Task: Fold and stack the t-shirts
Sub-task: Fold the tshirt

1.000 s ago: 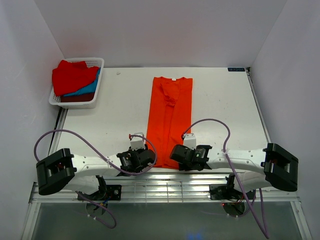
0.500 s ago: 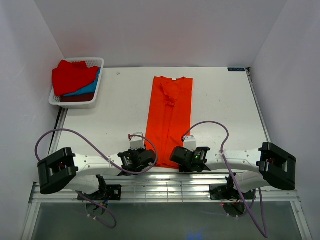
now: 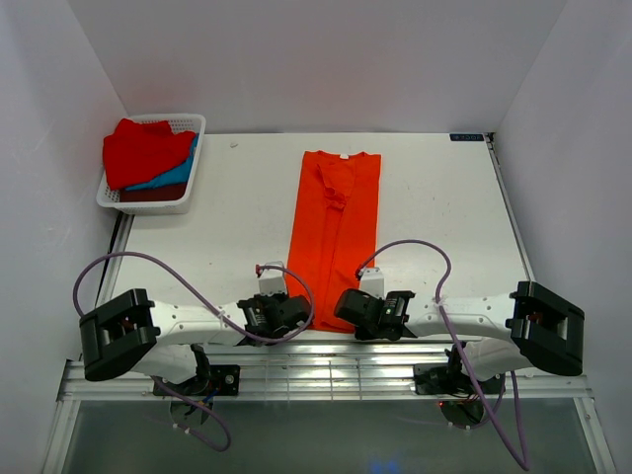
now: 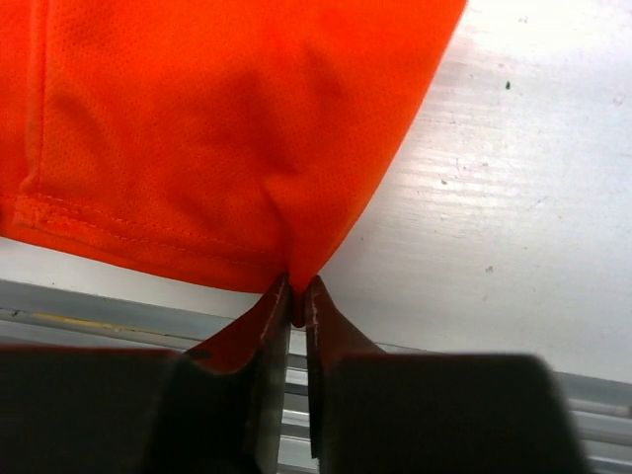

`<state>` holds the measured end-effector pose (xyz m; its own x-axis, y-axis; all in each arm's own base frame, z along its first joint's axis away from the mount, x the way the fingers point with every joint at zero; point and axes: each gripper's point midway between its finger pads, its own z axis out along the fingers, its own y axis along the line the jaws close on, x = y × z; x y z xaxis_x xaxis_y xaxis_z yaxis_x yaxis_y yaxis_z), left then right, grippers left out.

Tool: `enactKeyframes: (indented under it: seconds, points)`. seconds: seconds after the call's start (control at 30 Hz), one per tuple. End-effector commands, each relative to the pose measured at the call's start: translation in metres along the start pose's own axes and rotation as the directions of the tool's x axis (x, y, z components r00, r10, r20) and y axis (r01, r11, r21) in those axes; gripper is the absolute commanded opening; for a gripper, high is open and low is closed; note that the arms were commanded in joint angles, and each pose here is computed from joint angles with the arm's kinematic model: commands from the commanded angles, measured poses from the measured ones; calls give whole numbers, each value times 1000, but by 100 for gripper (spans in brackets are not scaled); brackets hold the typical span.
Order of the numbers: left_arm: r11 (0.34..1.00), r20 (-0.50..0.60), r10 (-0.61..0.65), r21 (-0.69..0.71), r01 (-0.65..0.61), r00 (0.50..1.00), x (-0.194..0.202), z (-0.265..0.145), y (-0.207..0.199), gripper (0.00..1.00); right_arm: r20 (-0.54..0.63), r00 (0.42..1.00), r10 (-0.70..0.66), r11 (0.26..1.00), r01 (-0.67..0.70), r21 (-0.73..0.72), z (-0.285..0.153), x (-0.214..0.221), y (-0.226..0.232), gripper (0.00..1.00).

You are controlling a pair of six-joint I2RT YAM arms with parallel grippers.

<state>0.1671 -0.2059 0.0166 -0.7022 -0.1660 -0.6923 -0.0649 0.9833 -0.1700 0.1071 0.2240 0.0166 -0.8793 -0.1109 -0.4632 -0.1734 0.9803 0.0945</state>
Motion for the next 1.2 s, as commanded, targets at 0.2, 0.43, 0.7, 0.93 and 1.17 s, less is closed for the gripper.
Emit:
enactKeyframes:
  seconds: [0.2, 0.43, 0.7, 0.93, 1.17]
  points:
    - [997, -51, 77, 17, -76, 996, 4, -5, -14, 0, 13, 998, -60, 995, 59, 77, 2, -6, -5, 8]
    - [994, 112, 103, 36, -107, 988, -56, -23, -47, 0, 212, 974, -75, 993, 52, 111, -29, -65, -2, 8]
    - [993, 211, 106, 22, -113, 972, -115, -10, -64, 0, 329, 942, -69, 986, 14, 165, -46, -132, -15, 8]
    - [995, 251, 50, 72, -70, 967, -165, 17, -69, 0, 382, 920, -86, 985, 21, 171, -38, -188, -31, 8]
    - [990, 275, 75, 93, -104, 958, -206, 52, -96, 0, 403, 906, -128, 983, 62, 172, -10, -246, -35, 8]
